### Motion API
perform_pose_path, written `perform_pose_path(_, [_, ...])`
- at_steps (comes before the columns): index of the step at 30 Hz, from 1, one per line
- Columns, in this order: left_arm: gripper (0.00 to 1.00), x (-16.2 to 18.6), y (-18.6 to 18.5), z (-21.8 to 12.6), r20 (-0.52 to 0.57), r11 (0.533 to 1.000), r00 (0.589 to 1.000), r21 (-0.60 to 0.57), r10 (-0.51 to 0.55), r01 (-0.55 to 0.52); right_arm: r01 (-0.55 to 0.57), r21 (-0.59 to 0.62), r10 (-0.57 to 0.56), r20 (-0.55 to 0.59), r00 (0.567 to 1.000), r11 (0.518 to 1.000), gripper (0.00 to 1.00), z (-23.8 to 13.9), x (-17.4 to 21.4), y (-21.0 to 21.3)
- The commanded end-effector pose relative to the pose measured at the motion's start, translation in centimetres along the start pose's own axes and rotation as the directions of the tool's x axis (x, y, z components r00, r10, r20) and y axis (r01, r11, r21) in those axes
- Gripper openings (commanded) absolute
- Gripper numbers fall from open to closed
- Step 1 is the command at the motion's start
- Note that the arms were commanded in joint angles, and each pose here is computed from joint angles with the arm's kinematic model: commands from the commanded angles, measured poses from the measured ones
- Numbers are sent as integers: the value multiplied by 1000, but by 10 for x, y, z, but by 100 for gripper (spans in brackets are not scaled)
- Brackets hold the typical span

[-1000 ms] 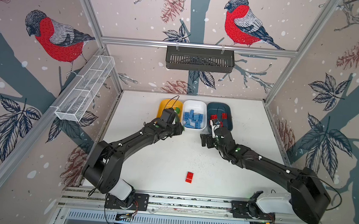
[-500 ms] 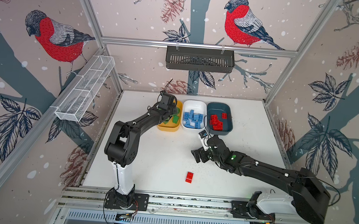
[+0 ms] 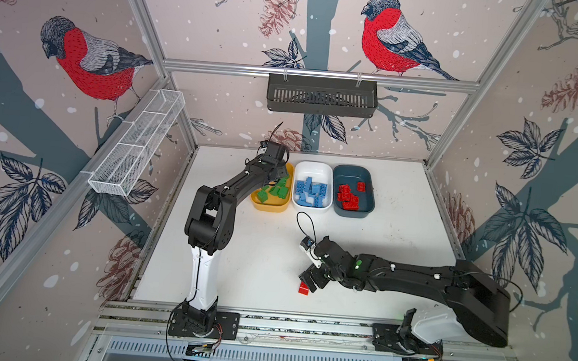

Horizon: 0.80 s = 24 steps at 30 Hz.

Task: Sort the legos into containers by color
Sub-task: 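Close the right gripper on the small red brick on the table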

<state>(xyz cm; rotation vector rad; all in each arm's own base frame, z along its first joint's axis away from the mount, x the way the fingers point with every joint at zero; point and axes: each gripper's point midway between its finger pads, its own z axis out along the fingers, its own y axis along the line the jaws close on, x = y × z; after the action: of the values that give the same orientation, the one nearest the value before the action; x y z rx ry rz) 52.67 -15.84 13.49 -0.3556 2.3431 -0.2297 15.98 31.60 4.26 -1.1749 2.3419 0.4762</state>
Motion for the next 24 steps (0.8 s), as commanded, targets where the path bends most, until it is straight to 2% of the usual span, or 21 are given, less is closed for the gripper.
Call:
perform_pose_path(1, [76, -6, -11, -19, 24, 996, 1000, 87, -16, 13, 52, -14, -53, -73, 996, 999, 100, 6, 12, 10])
perform_pose_path(8, [84, -4, 2, -43, 52, 995, 998, 95, -27, 22, 42, -22, -44, -126, 991, 999, 98, 2, 26, 23])
perform_pose_path(11, [86, 0, 8, -45, 45, 996, 999, 86, -25, 21, -69, 80, 80, -138, 987, 994, 96, -5, 23, 11])
perform_pose_path(14, [88, 6, 13, -45, 36, 997, 999, 80, -23, 20, -256, 174, 283, -153, 947, 951, 88, -11, 23, 5])
perform_pose_path(16, [91, 12, 17, -45, 32, 996, 999, 82, -27, 25, -328, 172, 354, -151, 923, 929, 86, -12, 21, 16])
perform_pose_path(20, [92, 19, 19, -41, 15, 995, 1000, 97, -27, 25, -379, 177, 405, -147, 902, 908, 81, -5, 14, 28])
perform_pose_path(24, [93, 26, 23, -37, -6, 995, 1000, 100, -22, 22, -353, 279, 415, -212, 885, 893, 75, 7, 27, 24])
